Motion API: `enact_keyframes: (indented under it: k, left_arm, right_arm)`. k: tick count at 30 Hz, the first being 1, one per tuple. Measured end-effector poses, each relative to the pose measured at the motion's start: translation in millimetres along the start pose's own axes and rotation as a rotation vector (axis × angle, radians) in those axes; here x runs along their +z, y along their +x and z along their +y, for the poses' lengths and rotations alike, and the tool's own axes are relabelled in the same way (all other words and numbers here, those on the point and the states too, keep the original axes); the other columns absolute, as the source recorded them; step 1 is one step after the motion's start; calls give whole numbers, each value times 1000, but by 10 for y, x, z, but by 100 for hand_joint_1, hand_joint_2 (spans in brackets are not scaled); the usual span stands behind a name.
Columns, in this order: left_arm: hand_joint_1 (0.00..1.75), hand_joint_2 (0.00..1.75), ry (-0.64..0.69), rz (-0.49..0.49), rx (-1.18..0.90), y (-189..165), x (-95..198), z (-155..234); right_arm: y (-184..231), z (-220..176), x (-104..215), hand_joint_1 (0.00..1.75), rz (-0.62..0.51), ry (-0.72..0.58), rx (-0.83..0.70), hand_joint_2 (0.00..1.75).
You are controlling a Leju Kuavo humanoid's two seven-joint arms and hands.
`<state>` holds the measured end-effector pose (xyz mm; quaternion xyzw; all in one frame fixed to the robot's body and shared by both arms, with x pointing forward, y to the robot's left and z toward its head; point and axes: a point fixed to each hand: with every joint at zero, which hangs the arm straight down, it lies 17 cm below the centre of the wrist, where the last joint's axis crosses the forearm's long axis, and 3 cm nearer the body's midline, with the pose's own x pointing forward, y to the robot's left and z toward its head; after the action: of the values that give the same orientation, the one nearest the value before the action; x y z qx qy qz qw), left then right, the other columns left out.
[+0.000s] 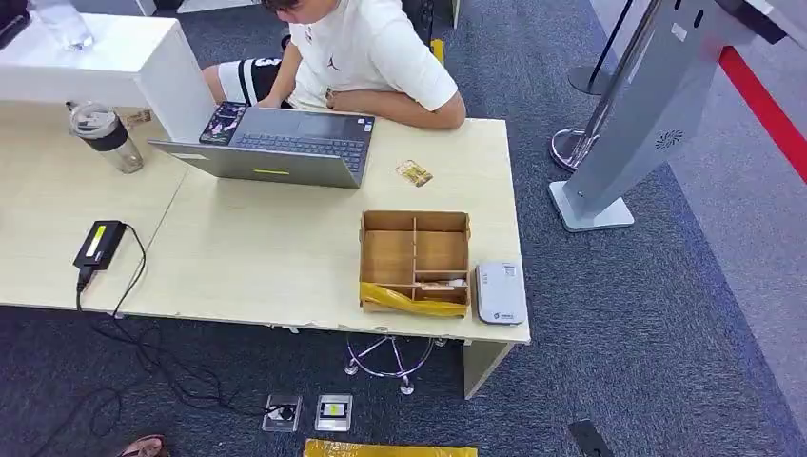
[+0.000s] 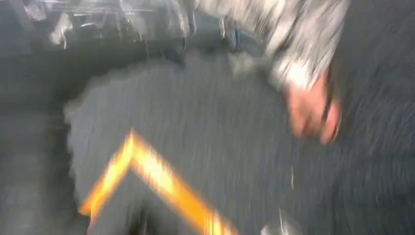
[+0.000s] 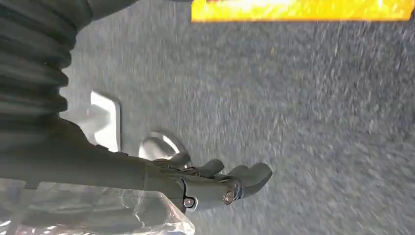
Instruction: Pass the card to the sensor for recognition and then transmit it.
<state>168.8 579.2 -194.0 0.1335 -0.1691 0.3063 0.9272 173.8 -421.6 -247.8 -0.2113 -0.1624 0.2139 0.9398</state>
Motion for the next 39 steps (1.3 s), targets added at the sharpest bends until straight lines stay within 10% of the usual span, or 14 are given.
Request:
enact_keyframes:
  k: [12,25,39]
  left_arm:
    - [0,175,-373,15,254,89,235,-619]
    - [0,175,-992,195,-43,-210,1178,-1165]
    - [0,175,-1024,211,-191,-244,1300,-931]
  right_arm:
    - [-116,93,22,0,74,30,-134,175]
    - [-169,331,92,0,63,184,8,175]
    - [-214,291,88,0,53,191,82,175]
